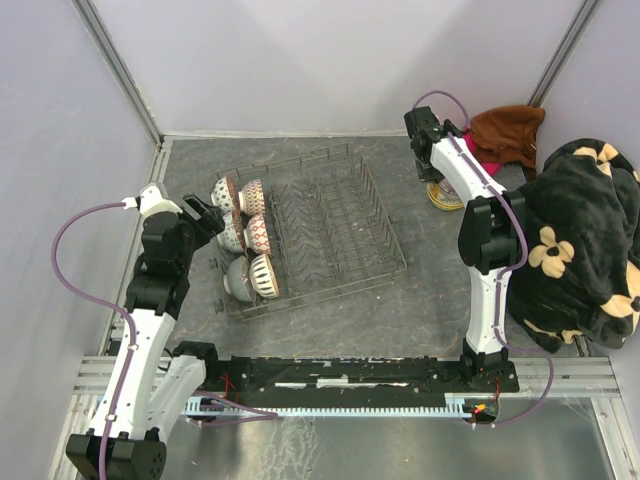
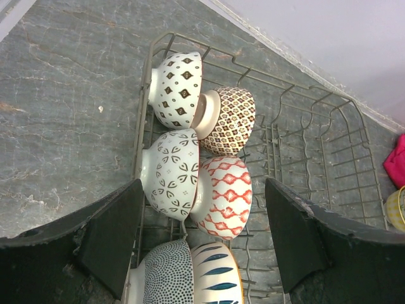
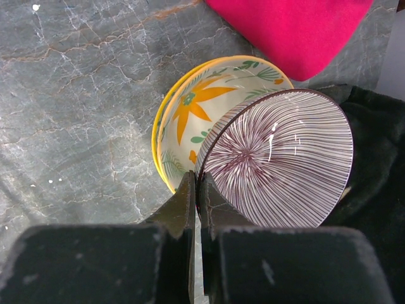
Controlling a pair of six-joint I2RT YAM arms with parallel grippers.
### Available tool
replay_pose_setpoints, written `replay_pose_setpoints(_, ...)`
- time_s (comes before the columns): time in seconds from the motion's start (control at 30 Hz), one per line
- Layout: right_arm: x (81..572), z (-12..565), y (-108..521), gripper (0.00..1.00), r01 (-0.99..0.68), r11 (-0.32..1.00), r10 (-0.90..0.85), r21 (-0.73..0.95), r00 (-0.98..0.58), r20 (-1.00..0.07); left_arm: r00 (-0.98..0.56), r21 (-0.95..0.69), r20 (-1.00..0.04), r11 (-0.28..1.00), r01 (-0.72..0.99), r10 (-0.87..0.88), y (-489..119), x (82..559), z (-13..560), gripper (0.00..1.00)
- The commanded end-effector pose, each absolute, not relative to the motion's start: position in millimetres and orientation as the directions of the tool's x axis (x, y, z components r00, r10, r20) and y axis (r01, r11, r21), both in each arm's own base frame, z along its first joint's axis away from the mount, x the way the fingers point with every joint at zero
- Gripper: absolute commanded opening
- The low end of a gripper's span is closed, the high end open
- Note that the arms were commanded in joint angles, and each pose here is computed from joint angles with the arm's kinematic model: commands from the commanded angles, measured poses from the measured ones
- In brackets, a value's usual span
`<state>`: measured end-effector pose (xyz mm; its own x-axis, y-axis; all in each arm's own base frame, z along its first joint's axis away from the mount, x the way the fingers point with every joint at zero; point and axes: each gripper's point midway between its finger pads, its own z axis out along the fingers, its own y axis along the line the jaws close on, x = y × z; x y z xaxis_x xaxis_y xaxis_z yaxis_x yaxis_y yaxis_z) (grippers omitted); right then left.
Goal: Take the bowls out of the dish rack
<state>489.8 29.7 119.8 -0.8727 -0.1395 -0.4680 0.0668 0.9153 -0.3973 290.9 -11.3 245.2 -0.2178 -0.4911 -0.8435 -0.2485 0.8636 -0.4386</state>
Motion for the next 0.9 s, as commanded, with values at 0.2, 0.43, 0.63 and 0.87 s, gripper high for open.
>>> replay_pose_setpoints(0.2,514.6,133.4,27.7,0.01,0.131,0.921,-0.104,-0.368,-0.826,-0.555,-0.143,-0.471,-0.851,0.855,-0.216,-0.505,-11.4,295.9,273.5,0.84)
replay_pose_setpoints(0.43,518.1,124.6,27.7,0.01,0.149,0.928,-0.074,-0.341,-0.824,-0.562,-0.143,-0.474,-0.85,0.854,-0.216,-0.507,-11.6,295.5,273.6,0.84)
replay_pose_setpoints(0.63,520.3,118.5,29.3,0.01,0.161,0.938,-0.043,-0.306,-0.823,-0.566,-0.141,-0.474,-0.85,0.854,-0.216,-0.507,-11.4,295.2,274.2,0.84)
replay_pose_setpoints(0.87,521.7,113.6,29.2,0.01,0.176,0.943,-0.018,-0.284,-0.821,-0.57,-0.139,-0.474,-0.85,0.854,-0.215,-0.507,-11.4,293.9,274.5,0.84)
